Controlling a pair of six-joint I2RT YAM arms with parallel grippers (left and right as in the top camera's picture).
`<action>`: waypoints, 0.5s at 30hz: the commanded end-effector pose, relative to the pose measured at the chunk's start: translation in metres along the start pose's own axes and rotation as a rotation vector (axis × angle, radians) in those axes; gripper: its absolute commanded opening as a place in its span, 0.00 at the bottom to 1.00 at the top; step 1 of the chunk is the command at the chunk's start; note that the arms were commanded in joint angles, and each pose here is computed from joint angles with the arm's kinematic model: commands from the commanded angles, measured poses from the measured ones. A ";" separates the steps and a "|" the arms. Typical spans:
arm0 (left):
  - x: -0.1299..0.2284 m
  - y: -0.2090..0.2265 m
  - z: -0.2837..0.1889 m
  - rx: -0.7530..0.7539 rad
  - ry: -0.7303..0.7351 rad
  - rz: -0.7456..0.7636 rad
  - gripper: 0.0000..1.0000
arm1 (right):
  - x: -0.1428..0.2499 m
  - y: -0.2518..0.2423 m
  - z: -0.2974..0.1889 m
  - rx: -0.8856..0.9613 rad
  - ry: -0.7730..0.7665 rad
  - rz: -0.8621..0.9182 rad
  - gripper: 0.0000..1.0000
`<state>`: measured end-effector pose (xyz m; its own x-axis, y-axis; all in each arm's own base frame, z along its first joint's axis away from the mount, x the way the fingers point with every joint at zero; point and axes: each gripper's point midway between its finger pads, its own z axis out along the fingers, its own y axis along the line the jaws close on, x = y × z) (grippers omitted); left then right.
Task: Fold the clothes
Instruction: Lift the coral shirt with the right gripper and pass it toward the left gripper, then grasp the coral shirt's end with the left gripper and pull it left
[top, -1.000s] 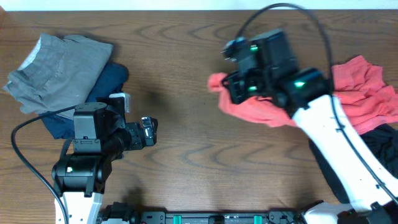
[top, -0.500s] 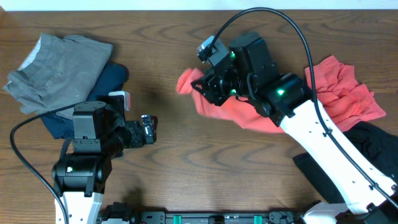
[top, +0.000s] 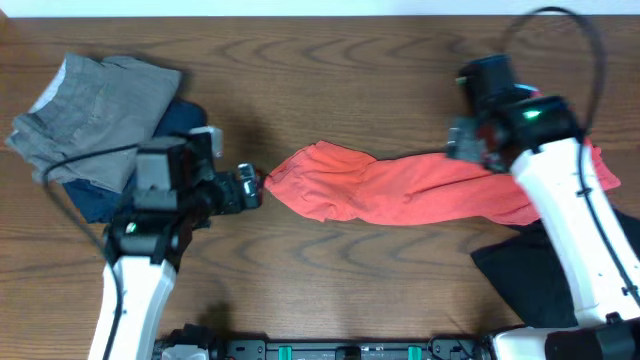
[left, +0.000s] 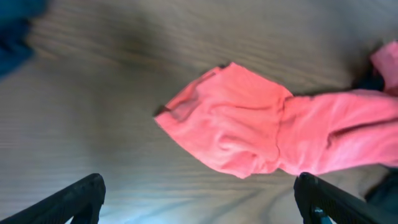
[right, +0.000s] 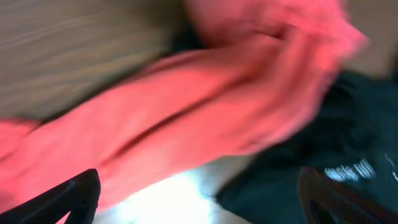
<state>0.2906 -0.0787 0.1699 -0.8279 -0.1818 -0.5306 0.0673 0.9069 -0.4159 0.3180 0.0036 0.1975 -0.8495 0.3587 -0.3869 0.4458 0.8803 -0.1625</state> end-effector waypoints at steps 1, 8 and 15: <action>0.004 -0.019 0.020 0.077 0.073 -0.031 0.98 | -0.007 -0.039 0.001 0.085 -0.005 0.158 0.99; 0.044 -0.035 0.078 0.075 0.281 -0.105 0.98 | 0.000 -0.090 0.012 0.171 0.090 0.263 0.99; 0.083 -0.059 0.124 0.075 0.413 -0.123 0.98 | 0.003 -0.102 0.017 0.152 0.137 0.286 0.99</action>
<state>0.2849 -0.1796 0.0626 -0.9806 -0.0703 -0.1830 0.0306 0.8672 -0.4969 0.2778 -0.0895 0.1933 -0.7141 0.6284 -0.3085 0.6964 0.6825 -0.2217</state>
